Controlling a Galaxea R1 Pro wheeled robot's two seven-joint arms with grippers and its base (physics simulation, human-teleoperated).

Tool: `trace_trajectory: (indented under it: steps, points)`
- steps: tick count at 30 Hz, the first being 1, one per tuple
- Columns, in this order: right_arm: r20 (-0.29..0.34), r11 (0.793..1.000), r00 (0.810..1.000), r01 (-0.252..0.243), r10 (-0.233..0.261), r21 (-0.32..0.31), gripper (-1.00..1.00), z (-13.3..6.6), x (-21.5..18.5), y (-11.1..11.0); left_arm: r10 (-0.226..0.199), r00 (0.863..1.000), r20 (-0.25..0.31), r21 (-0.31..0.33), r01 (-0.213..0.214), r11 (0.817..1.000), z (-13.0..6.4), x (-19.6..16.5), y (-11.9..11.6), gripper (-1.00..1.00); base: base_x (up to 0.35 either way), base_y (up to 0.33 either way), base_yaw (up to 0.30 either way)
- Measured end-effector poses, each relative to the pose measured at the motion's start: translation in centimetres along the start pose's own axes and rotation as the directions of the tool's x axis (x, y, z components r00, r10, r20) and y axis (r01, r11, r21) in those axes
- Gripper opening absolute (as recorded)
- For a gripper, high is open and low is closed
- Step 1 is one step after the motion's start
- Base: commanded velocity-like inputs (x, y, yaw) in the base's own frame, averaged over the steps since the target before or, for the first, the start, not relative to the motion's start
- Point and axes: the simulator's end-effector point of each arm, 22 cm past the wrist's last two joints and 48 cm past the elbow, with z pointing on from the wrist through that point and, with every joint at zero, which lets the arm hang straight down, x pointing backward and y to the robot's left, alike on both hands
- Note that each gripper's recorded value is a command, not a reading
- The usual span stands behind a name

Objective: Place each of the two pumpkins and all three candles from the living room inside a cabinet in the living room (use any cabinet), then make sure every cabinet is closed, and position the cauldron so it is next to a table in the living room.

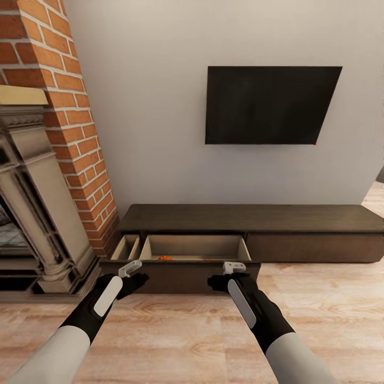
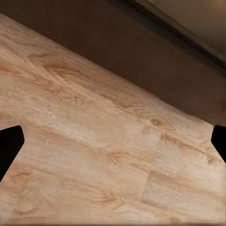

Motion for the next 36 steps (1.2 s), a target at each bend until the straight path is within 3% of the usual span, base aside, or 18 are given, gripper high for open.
trace_trajectory:
  steps: [20, 36]
  points:
    - [0.002, 1.000, 1.000, 0.000, 0.000, -0.001, 1.00, 0.1, 0.1, 0.0, 0.002, 1.000, 0.010, 0.002, -0.002, 1.000, 0.0, -0.1, -0.2, 1.00, -0.007, 0.000, 0.000]
    - [0.010, 1.000, 1.000, -0.003, 0.003, -0.002, 1.00, 2.3, 2.1, -0.5, 0.019, 1.000, 0.024, -0.008, -0.018, 1.000, 2.4, 1.5, 1.0, 1.00, 0.000, 0.000, 0.000]
